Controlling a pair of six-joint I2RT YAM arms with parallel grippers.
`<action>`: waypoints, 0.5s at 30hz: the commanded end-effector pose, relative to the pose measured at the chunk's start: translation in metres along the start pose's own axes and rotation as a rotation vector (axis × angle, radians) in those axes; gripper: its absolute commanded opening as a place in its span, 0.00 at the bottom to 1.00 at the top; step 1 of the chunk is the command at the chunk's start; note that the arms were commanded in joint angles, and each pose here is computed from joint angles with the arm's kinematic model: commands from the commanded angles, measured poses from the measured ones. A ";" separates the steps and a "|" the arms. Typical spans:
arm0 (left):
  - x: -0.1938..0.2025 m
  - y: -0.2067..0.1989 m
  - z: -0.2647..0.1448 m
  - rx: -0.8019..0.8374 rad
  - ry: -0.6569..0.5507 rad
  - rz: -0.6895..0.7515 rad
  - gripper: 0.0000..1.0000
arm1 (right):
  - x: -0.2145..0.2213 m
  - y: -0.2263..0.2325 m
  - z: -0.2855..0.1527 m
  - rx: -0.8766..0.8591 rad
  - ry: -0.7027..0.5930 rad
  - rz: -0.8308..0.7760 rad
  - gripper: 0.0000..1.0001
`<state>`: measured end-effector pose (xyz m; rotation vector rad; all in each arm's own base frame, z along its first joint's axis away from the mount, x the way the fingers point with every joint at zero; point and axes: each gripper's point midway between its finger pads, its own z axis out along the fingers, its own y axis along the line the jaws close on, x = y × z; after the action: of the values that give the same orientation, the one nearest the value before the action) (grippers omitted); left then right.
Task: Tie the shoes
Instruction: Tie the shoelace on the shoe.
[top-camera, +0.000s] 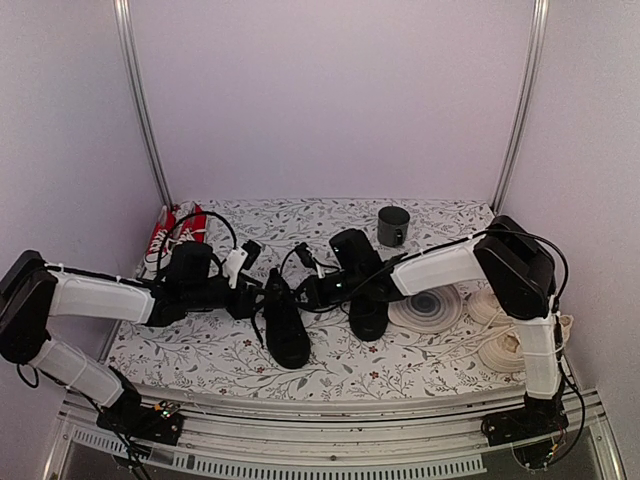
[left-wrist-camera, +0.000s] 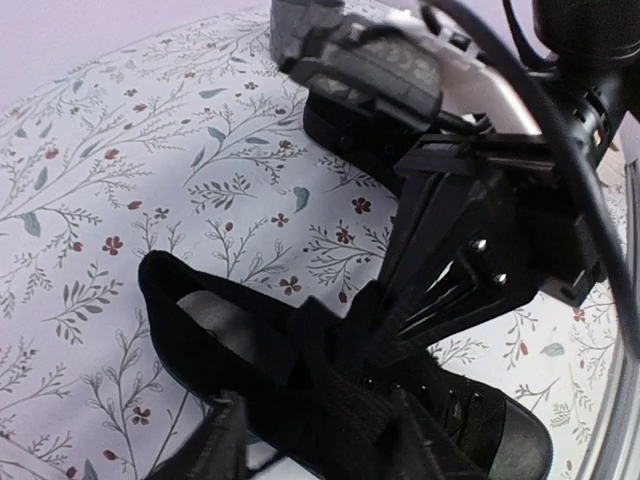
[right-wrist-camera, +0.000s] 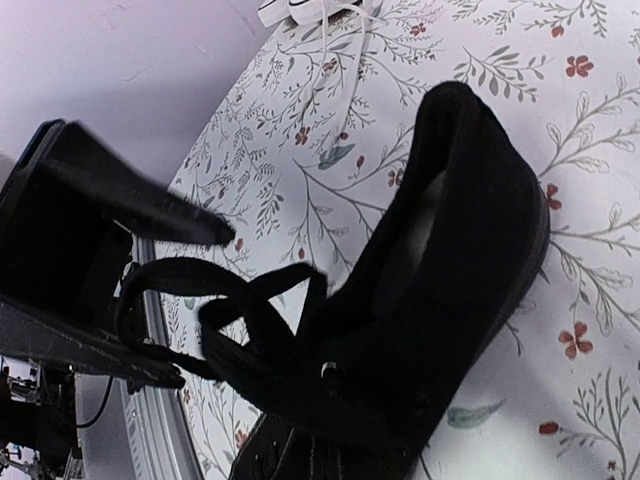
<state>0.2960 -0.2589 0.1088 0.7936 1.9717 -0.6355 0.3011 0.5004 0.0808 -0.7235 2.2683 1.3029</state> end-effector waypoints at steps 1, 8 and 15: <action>-0.007 -0.001 -0.011 0.055 0.033 -0.098 0.57 | -0.003 0.018 -0.042 -0.100 0.030 -0.017 0.01; 0.017 0.008 -0.032 0.078 0.163 -0.280 0.60 | 0.018 0.011 -0.050 -0.105 0.105 -0.052 0.01; 0.038 0.012 -0.040 0.075 0.185 -0.467 0.48 | 0.007 0.005 -0.055 -0.110 0.093 -0.079 0.01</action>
<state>0.2833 -0.2159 0.0976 0.5481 2.2794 -0.8220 0.2829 0.4528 0.0925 -0.8739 2.2773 1.3694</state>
